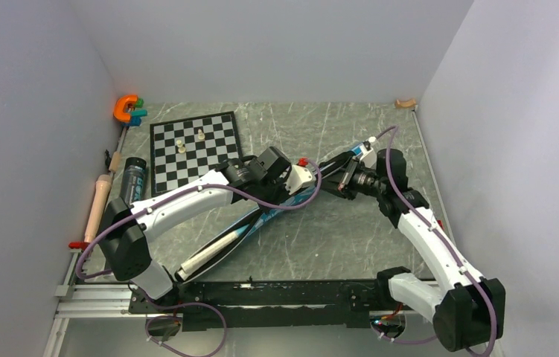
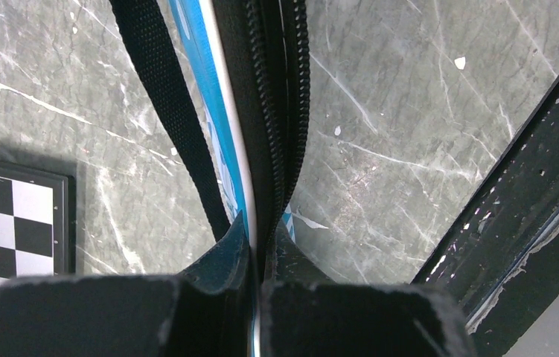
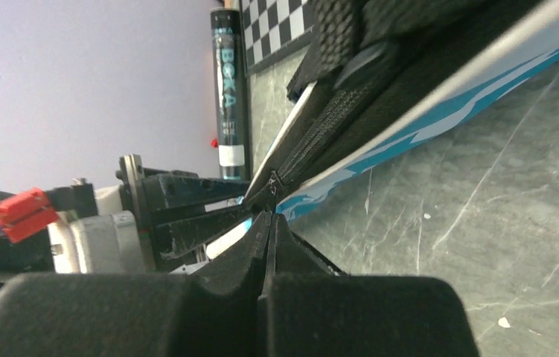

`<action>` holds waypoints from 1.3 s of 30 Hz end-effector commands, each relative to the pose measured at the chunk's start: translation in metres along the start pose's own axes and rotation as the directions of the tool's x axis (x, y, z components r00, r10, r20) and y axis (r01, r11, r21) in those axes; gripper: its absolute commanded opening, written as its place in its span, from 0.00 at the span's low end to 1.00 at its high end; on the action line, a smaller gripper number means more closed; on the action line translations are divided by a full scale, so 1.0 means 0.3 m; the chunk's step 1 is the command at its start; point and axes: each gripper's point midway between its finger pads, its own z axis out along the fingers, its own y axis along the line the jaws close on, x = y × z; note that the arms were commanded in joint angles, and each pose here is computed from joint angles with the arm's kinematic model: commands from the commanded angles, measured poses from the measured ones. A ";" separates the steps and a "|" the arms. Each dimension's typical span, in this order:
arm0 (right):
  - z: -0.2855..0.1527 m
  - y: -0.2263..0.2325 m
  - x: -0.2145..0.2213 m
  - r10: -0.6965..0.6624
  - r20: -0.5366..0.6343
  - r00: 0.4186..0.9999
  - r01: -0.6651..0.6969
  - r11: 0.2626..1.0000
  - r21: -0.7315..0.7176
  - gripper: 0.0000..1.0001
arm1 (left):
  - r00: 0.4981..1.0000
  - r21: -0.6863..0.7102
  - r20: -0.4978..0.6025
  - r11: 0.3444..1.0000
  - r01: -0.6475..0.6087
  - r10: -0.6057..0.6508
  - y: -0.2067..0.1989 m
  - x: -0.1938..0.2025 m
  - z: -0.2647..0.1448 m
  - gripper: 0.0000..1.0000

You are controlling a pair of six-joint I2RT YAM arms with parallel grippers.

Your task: Pack up the badminton gear

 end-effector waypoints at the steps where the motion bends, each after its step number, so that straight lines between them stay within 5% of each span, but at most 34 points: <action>1: 0.026 0.058 0.049 -0.006 -0.010 1.000 0.006 0.999 -0.053 0.00 | 0.993 -0.042 0.115 0.999 -0.013 0.018 0.027 -0.120 -0.026 0.00; 16: 0.144 0.144 0.205 -0.017 -0.096 0.995 0.005 0.993 -0.121 0.00 | 0.992 0.011 0.123 0.999 0.040 -0.041 0.000 -0.159 -0.018 0.00; 22: 0.035 0.161 0.112 -0.120 0.062 0.991 0.123 0.992 -0.032 0.38 | 0.981 0.019 0.139 0.991 0.133 -0.134 0.027 -0.206 -0.015 0.00; 28: -0.076 0.080 0.082 -0.188 0.164 0.968 0.167 0.977 0.135 0.58 | 0.917 0.010 0.214 0.939 0.343 -0.337 0.179 -0.309 -0.063 0.00; 31: -0.090 0.050 0.095 -0.218 0.148 0.965 0.191 0.966 0.175 0.77 | 0.883 -0.007 0.241 0.909 0.417 -0.403 0.249 -0.345 -0.074 0.00; 39: -0.036 0.076 0.093 -0.362 0.163 0.918 0.312 0.912 0.267 0.85 | 0.810 -0.059 0.289 0.836 0.546 -0.509 0.320 -0.369 -0.054 0.00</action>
